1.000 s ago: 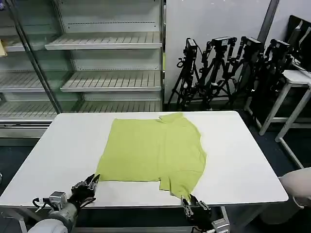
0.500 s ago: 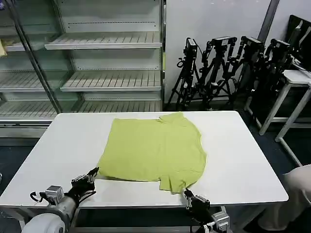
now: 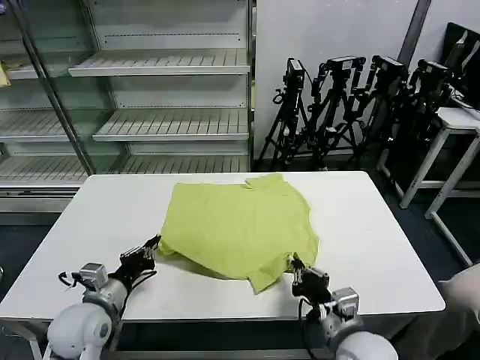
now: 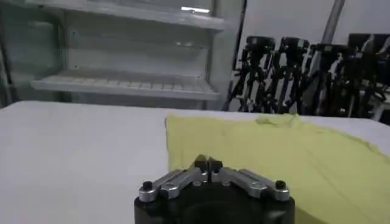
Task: Fold and organize the clothes.
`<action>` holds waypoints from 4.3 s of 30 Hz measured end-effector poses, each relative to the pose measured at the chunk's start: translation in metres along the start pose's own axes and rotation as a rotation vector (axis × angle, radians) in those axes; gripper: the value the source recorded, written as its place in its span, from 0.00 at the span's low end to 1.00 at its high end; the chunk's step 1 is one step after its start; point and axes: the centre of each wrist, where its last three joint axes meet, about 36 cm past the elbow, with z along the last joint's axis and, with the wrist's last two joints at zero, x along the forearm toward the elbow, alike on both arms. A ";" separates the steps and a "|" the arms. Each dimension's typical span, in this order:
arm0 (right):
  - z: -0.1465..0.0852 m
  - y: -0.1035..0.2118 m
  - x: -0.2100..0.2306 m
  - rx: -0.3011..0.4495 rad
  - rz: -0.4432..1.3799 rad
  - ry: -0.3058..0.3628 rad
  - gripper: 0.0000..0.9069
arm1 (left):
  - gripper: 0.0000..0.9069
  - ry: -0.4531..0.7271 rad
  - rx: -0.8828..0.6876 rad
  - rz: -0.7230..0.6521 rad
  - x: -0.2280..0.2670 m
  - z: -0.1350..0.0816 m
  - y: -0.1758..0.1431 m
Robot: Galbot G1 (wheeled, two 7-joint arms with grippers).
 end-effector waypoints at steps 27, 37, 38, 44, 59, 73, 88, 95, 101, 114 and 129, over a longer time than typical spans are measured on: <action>-0.005 -0.031 -0.092 0.127 0.079 -0.036 0.00 | 0.02 0.025 -0.002 0.004 -0.059 0.012 0.026; 0.005 -0.032 -0.105 0.132 0.071 -0.031 1.00 | 1.00 0.025 -0.027 0.001 -0.065 0.013 0.032; 0.005 -0.032 -0.107 0.130 0.073 -0.035 1.00 | 1.00 0.022 -0.030 -0.002 -0.066 0.013 0.034; 0.004 -0.034 -0.114 0.108 0.096 -0.052 1.00 | 1.00 -0.013 -0.046 -0.009 -0.070 0.013 0.039; 0.019 -0.028 -0.056 0.122 0.138 0.005 1.00 | 1.00 -0.029 -0.068 -0.030 -0.028 0.023 0.035; 0.033 -0.031 -0.043 0.109 0.178 0.086 0.97 | 1.00 0.082 -0.058 -0.019 -0.021 0.024 0.025; 0.047 -0.033 -0.044 0.064 0.175 0.138 0.00 | 0.02 0.126 -0.042 -0.034 -0.031 0.029 0.018; 0.048 -0.030 -0.041 0.059 0.170 0.143 0.00 | 0.02 0.134 -0.044 -0.035 -0.030 0.030 0.018; 0.048 -0.028 -0.035 0.064 0.169 0.139 0.00 | 0.02 0.136 -0.056 -0.035 -0.023 0.029 0.019; 0.048 -0.009 0.008 0.102 0.136 0.115 0.00 | 0.01 0.128 -0.064 -0.041 0.017 0.032 0.019; 0.049 0.010 0.061 0.122 0.089 0.127 0.00 | 0.02 0.136 -0.053 -0.072 0.087 0.040 0.019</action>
